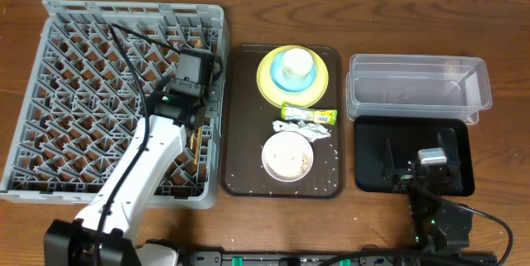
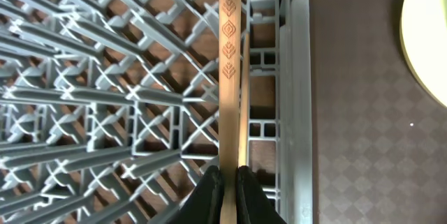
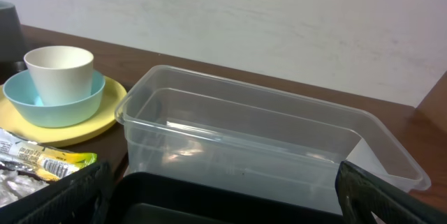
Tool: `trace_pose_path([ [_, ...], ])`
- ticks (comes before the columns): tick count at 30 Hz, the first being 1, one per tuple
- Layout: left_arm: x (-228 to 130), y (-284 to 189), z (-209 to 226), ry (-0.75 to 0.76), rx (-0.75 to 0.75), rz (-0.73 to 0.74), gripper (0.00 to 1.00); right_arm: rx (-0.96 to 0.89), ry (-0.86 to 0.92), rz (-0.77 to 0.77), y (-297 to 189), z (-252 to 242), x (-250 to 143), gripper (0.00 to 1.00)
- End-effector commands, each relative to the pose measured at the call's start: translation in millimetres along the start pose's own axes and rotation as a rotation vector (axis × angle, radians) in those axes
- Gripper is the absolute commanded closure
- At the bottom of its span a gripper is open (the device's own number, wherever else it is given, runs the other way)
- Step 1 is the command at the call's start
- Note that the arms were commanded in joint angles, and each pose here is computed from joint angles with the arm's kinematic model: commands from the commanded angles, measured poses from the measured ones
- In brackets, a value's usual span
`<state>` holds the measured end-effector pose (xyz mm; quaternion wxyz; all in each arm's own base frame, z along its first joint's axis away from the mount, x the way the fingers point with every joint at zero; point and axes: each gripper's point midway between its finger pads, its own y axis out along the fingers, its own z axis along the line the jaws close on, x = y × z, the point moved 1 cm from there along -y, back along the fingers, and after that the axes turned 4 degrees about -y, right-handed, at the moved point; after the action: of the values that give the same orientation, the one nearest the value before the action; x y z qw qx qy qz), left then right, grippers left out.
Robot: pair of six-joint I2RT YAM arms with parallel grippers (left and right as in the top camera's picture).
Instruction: Sort waste into correct bins and load items into the dishwasher
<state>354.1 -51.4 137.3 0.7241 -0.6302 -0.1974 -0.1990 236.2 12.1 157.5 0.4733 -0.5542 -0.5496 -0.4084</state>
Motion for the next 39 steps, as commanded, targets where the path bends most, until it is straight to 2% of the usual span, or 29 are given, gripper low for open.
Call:
trace_pose_path([
  [1,-7.9,10.1,-2.7,-0.026,-0.008,0.044,0.92,0.008,-0.012,-0.001,-0.2,1.8,-0.2,0.01],
  [5,-11.2,14.6,-3.2,-0.022,-0.004,0.059,0.92,0.008,-0.011,-0.001,-0.2,1.8,-0.3,0.01],
  [6,-11.2,14.6,-3.2,-0.022,-0.004,0.059,0.85,0.008,-0.011,-0.001,-0.2,1.8,-0.2,0.01],
  [7,-11.2,14.6,-3.2,-0.022,-0.004,0.059,0.74,0.008,-0.012,-0.001,-0.2,1.8,-0.2,0.01],
  [8,-10.9,14.6,-3.3,-0.022,-0.004,0.058,0.58,0.008,-0.011,-0.001,-0.2,1.8,-0.2,0.01],
  [10,-9.3,14.4,-3.5,-0.024,-0.006,0.051,0.47,0.008,-0.011,-0.001,-0.2,1.8,-0.2,0.01],
  [12,-6.7,12.8,-3.6,-0.030,-0.008,0.040,0.42,0.008,-0.011,-0.001,-0.2,1.8,-0.3,0.01],
  [15,0.6,4.9,-2.8,-0.045,-0.015,0.009,0.38,0.008,-0.011,-0.001,-0.2,1.8,-0.2,0.01],
  [21,6.2,-25.3,4.4,-0.182,-0.029,-0.045,0.33,0.008,-0.011,-0.001,-0.2,1.8,-0.2,0.01],
  [26,10.1,-72.3,16.6,-0.324,-0.063,-0.135,0.27,0.003,-0.012,-0.020,-0.3,0.8,4.3,0.01],
  [29,8.8,-101.4,24.9,-0.357,-0.084,-0.194,0.27,-0.005,-0.012,-0.057,-0.6,-1.1,13.0,0.01],
  [33,2.6,-132.0,34.4,-0.376,-0.105,-0.254,0.25,0.010,-0.011,-0.034,-0.3,1.8,7.3,0.01],
  [34,0.3,-137.6,36.3,-0.378,-0.109,-0.263,0.18,0.066,0.006,-0.059,-0.9,10.5,12.5,0.01],
  [35,-2.5,-141.5,37.9,-0.378,-0.110,-0.266,0.15,0.128,0.030,-0.084,-2.3,20.1,17.7,0.01],
  [39,-17.7,-148.0,42.3,-0.371,-0.100,-0.237,0.13,0.378,0.062,-0.131,-13.1,58.5,26.5,0.01],
])
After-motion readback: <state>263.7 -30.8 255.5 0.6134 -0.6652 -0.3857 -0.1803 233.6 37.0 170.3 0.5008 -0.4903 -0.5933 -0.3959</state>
